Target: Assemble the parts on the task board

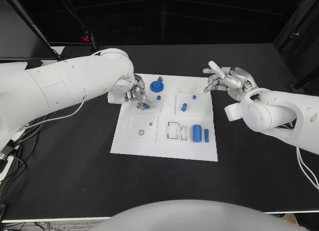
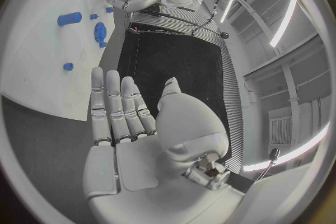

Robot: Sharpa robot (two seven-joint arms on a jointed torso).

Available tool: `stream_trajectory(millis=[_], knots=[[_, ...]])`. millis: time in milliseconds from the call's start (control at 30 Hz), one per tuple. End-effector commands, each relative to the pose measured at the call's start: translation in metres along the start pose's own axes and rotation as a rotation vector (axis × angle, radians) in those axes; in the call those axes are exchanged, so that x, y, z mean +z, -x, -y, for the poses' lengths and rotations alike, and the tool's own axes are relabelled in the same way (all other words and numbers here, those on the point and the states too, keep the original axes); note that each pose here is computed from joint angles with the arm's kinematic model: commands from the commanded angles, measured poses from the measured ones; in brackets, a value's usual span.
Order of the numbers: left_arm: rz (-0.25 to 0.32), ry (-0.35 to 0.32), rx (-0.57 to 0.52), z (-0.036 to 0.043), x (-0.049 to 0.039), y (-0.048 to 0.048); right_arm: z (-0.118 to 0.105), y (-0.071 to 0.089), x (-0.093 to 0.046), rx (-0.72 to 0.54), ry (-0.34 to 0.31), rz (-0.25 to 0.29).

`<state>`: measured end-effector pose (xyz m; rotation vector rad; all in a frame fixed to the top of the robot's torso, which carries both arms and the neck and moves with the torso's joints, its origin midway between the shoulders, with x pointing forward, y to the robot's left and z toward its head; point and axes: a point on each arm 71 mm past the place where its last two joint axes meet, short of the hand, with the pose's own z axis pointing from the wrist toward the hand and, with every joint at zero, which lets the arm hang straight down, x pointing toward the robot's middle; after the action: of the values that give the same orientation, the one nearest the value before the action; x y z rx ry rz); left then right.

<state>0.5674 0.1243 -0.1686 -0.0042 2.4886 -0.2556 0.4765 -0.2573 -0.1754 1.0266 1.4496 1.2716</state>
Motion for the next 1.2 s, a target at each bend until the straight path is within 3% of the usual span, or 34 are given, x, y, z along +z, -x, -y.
stream_trajectory(millis=[33,567,800,1200], knots=[[-0.029,0.027,0.018,-0.0021,0.0043,-0.0076,-0.0017,-0.0013,-0.0001,0.007,0.010,-0.007],[-0.008,0.028,0.021,-0.0011,0.0049,-0.0072,-0.0018,-0.0004,-0.0007,0.007,0.010,-0.006],[0.033,-0.018,0.001,-0.0008,0.0043,-0.0051,-0.0015,-0.0001,-0.0005,0.007,0.009,-0.005],[0.069,-0.067,-0.023,-0.0082,-0.0018,-0.0036,-0.0007,0.0008,0.0004,0.006,0.006,-0.003]])
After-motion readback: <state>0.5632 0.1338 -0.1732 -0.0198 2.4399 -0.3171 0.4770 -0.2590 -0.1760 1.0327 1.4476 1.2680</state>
